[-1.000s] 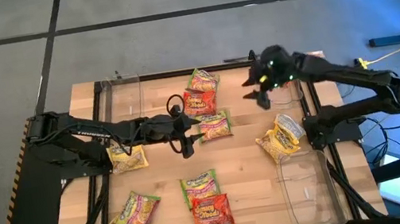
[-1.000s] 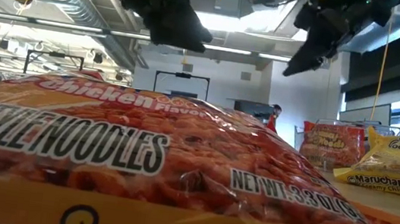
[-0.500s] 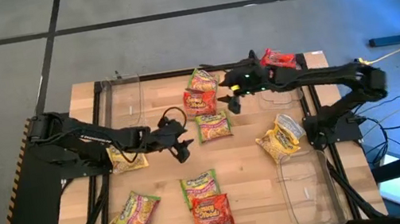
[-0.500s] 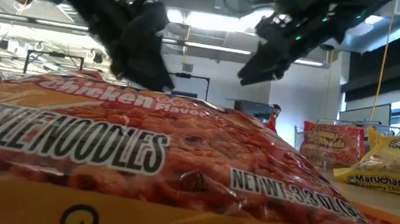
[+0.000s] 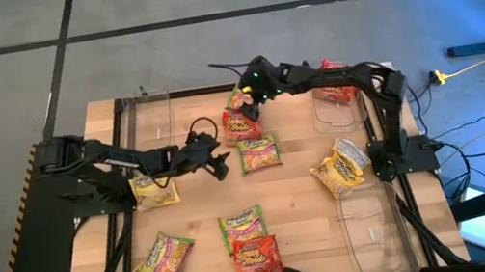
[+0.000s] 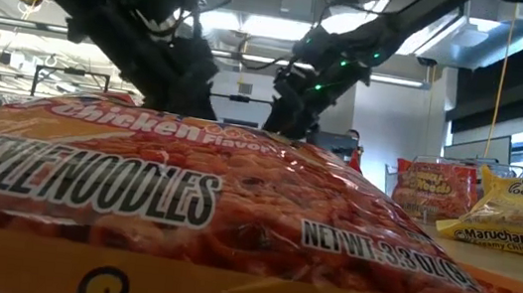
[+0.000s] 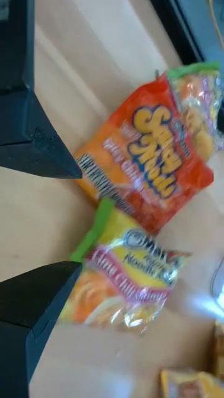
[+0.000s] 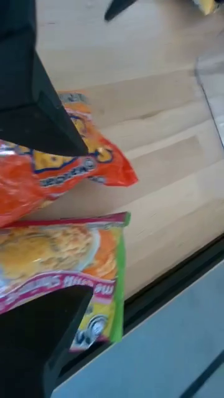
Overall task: Sort Maruchan noodles
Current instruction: Put the orange noodle pack into the top right transparent bin
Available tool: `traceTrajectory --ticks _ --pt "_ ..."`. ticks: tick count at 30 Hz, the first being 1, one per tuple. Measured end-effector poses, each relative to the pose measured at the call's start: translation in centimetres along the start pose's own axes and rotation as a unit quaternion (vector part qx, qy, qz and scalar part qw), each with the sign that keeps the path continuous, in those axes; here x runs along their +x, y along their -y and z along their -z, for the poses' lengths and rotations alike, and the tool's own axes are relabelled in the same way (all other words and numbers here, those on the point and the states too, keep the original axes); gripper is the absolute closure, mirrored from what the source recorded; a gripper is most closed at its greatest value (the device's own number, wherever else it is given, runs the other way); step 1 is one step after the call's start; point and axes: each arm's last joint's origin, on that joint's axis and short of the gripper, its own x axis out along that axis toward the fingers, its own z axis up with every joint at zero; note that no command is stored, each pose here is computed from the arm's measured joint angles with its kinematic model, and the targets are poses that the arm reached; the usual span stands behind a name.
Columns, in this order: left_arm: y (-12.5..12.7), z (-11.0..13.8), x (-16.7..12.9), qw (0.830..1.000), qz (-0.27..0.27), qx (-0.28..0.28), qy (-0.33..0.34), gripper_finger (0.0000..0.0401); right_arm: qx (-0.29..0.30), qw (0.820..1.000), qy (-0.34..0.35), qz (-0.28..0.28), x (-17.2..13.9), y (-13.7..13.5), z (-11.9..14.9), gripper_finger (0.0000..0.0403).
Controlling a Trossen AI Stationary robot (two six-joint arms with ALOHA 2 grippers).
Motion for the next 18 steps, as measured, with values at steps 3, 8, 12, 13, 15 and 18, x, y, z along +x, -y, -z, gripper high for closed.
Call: traceTrajectory --ticks 3,8,12,13,15,18 --pt "-0.9 0.5 0.8 1.000 -0.021 0.000 -0.018 0.0179 0.003 1.000 -0.004 -0.005 0.8 0.5 -0.2 0.0083" --pt "-1.6 0.9 2.0 0.999 -0.040 -0.006 -0.026 0.0179 0.008 1.000 -0.015 -0.010 2.0 0.9 0.4 0.0084" --pt "-2.0 1.4 2.9 0.998 -0.051 -0.009 -0.030 0.0179 0.023 0.999 -0.034 -0.012 2.5 1.0 1.0 0.0084" --pt "-2.0 1.7 3.2 0.998 -0.054 -0.008 -0.032 0.0179 0.024 0.999 -0.037 -0.012 2.5 1.0 1.1 0.0084" --pt "-2.1 2.1 3.7 0.998 -0.057 -0.009 -0.034 0.0179 0.024 0.999 -0.034 -0.006 2.5 1.0 1.0 0.0084" --pt "-2.1 2.5 4.5 0.998 -0.057 -0.012 -0.029 0.0179 0.032 0.999 -0.033 0.001 2.5 1.0 1.0 0.0084"
